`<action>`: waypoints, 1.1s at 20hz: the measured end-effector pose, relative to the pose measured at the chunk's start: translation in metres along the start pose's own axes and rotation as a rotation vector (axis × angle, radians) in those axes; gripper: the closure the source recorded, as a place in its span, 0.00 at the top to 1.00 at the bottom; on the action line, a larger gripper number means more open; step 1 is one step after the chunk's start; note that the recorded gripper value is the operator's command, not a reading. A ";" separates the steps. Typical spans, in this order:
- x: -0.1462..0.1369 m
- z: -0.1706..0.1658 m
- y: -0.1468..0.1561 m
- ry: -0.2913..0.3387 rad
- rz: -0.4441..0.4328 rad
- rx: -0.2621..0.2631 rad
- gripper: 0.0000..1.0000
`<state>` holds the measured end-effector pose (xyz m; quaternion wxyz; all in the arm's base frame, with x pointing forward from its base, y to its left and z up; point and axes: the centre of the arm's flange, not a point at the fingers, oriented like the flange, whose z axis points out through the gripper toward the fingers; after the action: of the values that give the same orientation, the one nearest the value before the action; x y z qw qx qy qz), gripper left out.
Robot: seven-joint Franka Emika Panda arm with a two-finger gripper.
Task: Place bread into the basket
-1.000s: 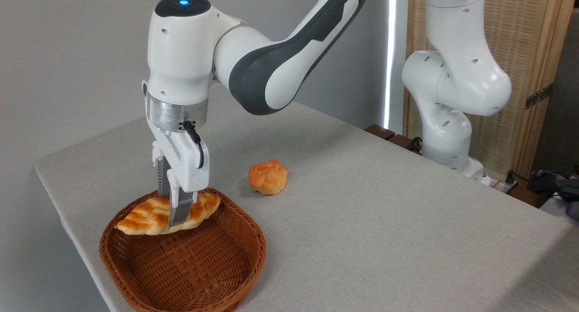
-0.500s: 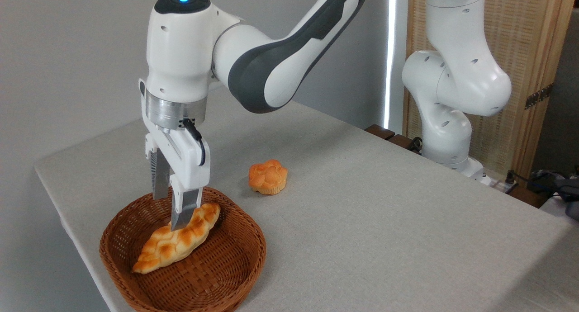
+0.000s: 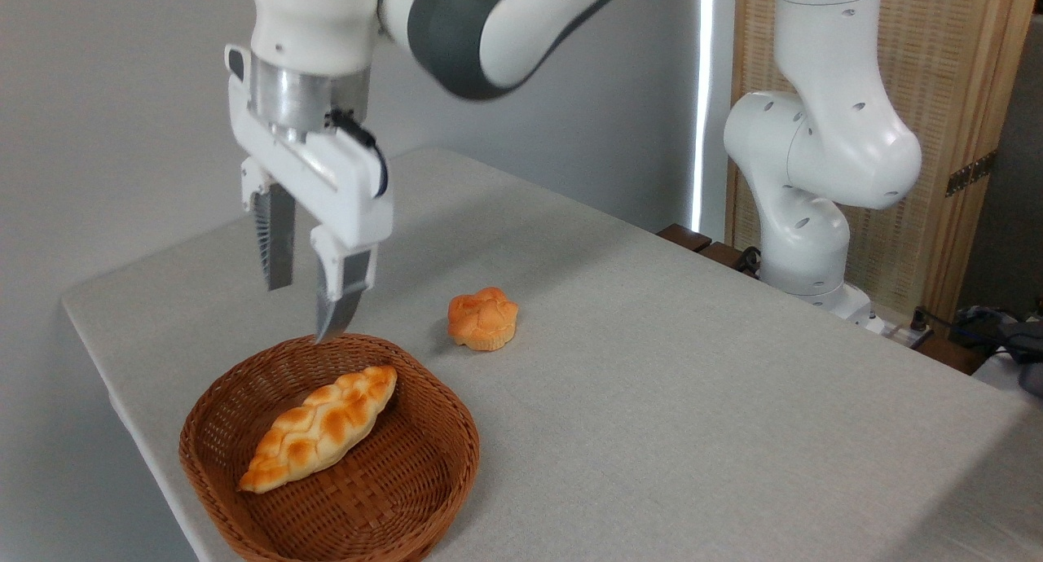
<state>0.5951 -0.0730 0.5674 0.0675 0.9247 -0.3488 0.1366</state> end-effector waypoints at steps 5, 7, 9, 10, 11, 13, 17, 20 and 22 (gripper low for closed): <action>-0.032 -0.050 -0.020 -0.172 -0.014 0.018 1.00; -0.034 -0.053 -0.019 -0.189 -0.009 0.028 1.00; -0.033 -0.053 -0.019 -0.190 -0.007 0.030 1.00; -0.033 -0.053 -0.019 -0.191 -0.007 0.030 1.00; -0.033 -0.053 -0.019 -0.191 -0.007 0.030 1.00; -0.033 -0.053 -0.019 -0.191 -0.007 0.030 1.00; -0.033 -0.053 -0.018 -0.191 -0.005 0.030 1.00; -0.030 -0.052 -0.015 -0.191 0.000 0.028 1.00; -0.029 -0.052 -0.013 -0.191 0.001 0.028 1.00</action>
<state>0.5721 -0.0334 0.6075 0.0211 0.9342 -0.3521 0.0527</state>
